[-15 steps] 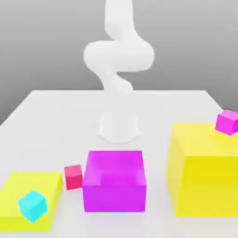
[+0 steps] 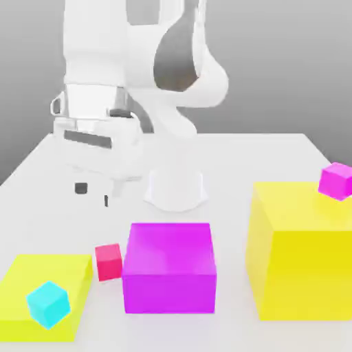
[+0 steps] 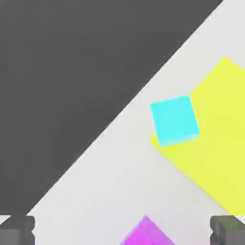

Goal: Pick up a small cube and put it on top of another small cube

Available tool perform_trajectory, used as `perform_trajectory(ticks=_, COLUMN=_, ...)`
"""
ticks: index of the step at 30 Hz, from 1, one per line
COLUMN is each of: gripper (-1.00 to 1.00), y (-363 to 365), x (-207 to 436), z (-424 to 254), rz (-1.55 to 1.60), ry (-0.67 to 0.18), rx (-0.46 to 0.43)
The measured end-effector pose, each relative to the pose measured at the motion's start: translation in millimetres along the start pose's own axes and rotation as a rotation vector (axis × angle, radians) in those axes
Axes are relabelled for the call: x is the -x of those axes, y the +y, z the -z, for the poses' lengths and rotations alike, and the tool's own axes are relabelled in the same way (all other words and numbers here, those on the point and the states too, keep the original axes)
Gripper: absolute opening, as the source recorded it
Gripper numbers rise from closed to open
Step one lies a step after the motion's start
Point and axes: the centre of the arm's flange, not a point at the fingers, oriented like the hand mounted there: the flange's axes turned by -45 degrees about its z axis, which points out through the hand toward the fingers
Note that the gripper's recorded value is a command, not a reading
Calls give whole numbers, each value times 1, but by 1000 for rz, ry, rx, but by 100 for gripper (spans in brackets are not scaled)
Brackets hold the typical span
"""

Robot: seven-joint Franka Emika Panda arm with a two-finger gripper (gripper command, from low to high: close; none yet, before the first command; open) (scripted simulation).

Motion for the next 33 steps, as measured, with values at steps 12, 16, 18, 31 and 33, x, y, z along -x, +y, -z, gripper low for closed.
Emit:
perform_trajectory(ticks=12, gripper=-100, y=75, x=37, z=-139, rz=-260, ry=-96, rx=133)
perform_trajectory(ticks=16, gripper=-100, y=75, x=37, z=-139, rz=-260, ry=-94, rx=131)
perform_trajectory(ticks=18, gripper=-100, y=76, x=38, z=-140, rz=-260, ry=-95, rx=132)
perform_trajectory(ticks=31, gripper=-100, y=42, x=-8, z=-66, rz=-158, ry=-95, rx=135)
perform_trajectory(ticks=33, gripper=-100, y=27, x=-28, z=-58, rz=-104, ry=-96, rx=135)
